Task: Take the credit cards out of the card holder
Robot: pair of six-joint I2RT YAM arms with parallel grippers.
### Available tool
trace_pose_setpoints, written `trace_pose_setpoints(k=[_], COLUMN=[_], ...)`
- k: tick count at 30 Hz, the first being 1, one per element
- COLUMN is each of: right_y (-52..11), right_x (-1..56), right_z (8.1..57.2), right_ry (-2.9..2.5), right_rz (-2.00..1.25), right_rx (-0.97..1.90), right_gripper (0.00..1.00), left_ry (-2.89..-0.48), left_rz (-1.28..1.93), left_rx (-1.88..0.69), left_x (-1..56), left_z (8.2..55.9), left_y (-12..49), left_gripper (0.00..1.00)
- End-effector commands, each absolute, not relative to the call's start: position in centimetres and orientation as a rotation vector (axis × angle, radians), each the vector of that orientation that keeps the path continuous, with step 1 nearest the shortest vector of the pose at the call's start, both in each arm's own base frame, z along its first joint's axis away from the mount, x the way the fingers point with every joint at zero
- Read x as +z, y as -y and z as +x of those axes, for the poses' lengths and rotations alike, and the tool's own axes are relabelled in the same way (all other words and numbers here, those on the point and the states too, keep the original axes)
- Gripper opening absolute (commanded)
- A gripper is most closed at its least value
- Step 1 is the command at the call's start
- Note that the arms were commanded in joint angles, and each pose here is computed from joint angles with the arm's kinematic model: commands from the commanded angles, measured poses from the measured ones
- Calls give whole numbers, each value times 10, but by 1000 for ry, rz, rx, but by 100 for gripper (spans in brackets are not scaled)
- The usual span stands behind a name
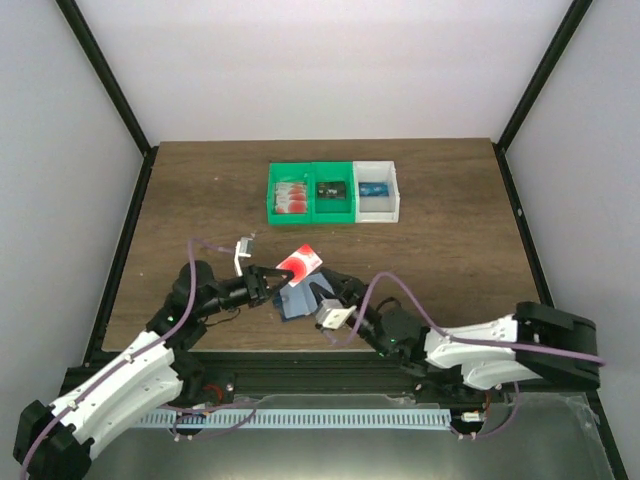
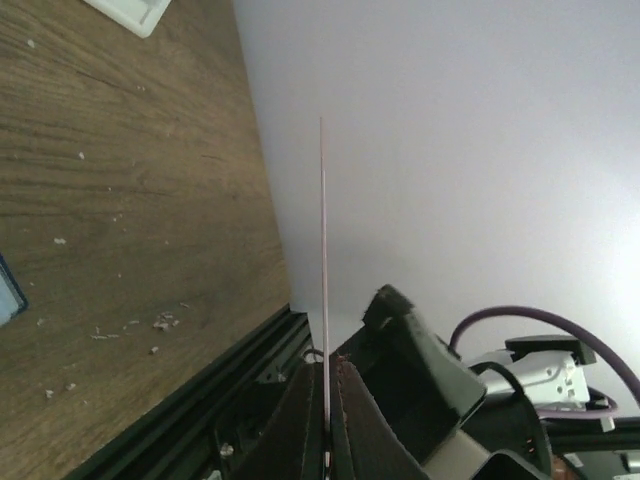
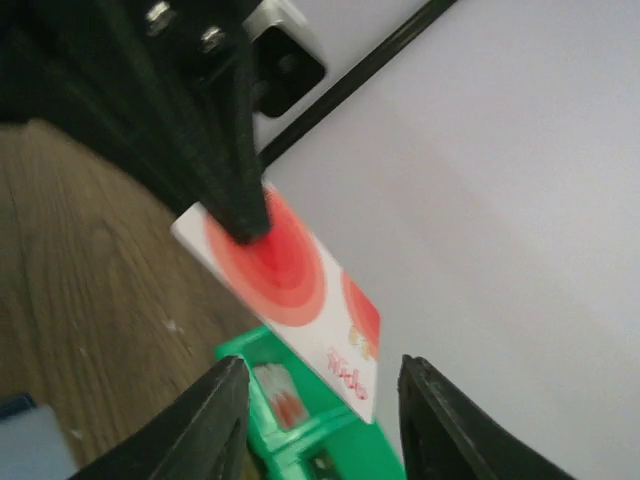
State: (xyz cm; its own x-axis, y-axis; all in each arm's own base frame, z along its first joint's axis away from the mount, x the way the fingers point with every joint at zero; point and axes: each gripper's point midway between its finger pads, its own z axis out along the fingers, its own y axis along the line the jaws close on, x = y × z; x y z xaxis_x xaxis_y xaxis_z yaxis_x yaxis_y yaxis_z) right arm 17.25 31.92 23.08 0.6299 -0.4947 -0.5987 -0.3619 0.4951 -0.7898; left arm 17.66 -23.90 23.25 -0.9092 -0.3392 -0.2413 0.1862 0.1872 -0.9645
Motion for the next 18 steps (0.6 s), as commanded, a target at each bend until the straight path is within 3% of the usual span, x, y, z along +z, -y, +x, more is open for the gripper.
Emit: trace_pose_setpoints(k=[1,7,18], right_y=[-313,-292,-268], right_x=[248,272,296], right_z=[160,143,127], right_ry=[-1080,-1359,-1571], right_rz=[-966,-838,-505], right_rx=[220,609,1193], right_gripper=[48,59,59], left_ry=[-2001,-1889,-1758], left_rz=[29,239,261], left_rx=[-1668,-1649,-1643], left_x=[237,248,265], left_z=[177,163,164], left_y=[238,238,234], left_gripper=[0,0,0])
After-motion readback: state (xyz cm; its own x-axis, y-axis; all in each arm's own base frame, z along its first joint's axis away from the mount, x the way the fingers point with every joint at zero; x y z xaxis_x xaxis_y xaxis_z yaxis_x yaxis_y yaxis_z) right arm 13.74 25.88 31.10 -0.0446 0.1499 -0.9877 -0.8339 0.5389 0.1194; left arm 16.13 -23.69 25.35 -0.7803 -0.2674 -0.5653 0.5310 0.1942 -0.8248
